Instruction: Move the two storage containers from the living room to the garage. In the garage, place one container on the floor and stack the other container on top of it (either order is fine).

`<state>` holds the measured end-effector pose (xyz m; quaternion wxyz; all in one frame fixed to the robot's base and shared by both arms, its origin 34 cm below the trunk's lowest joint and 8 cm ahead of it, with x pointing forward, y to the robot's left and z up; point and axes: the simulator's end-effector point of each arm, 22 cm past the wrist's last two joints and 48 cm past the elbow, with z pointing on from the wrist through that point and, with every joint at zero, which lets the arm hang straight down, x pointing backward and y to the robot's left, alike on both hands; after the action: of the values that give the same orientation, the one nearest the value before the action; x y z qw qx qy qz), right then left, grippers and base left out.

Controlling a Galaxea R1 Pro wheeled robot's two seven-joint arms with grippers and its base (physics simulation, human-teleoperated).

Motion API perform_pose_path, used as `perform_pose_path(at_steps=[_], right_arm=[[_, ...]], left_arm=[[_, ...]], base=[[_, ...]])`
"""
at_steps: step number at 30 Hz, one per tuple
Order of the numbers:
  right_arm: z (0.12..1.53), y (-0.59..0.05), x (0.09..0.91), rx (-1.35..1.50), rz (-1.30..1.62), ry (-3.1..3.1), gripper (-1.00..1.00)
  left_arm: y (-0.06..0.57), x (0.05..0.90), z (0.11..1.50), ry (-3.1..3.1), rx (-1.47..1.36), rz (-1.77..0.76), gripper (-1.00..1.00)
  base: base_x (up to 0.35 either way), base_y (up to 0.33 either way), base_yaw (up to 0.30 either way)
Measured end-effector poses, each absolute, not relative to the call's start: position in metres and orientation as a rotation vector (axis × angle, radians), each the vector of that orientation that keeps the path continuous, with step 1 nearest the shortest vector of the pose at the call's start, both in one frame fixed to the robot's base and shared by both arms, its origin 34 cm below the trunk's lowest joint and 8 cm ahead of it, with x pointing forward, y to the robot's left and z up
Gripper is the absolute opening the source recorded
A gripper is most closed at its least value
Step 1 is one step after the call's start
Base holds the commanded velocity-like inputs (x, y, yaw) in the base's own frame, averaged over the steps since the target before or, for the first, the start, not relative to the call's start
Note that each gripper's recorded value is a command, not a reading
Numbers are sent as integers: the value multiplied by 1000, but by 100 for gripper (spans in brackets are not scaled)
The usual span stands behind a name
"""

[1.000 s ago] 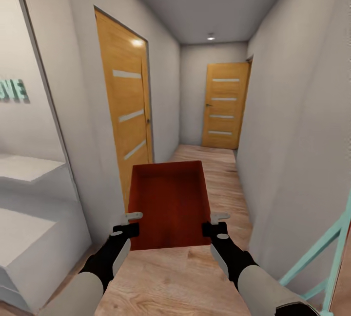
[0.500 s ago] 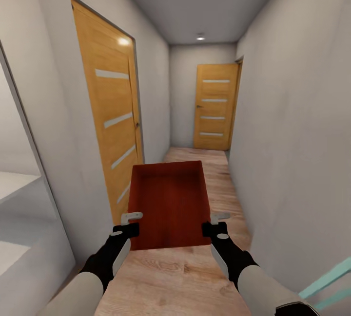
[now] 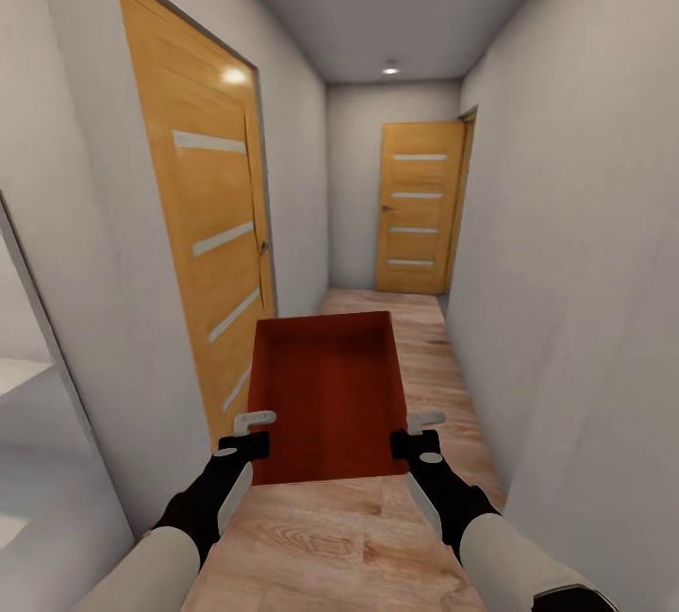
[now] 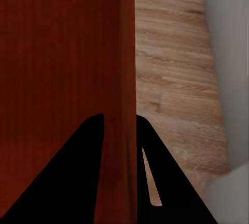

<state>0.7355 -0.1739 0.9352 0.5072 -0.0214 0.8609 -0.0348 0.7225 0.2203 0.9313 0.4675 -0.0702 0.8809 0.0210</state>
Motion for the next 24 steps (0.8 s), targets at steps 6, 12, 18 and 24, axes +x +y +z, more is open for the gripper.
perform_pose_path(at_steps=[6,12,18,24], right_arm=[[935,-174,735,-51,-84,2076,-100],[935,-174,735,-51,-84,2075,-100],[935,-173,735,-50,-84,2075,-100],[935,-173,735,-50,-84,2075,-100]], left_arm=[[220,722,931,2161,-173,51,-100],[221,722,931,2161,-174,52,-100],[221,722,931,2161,-173,52,-100],[221,723,931,2161,-172,52,-100]], base=[[323,95,-241],[323,95,-127],[323,95,-4],[323,95,0]])
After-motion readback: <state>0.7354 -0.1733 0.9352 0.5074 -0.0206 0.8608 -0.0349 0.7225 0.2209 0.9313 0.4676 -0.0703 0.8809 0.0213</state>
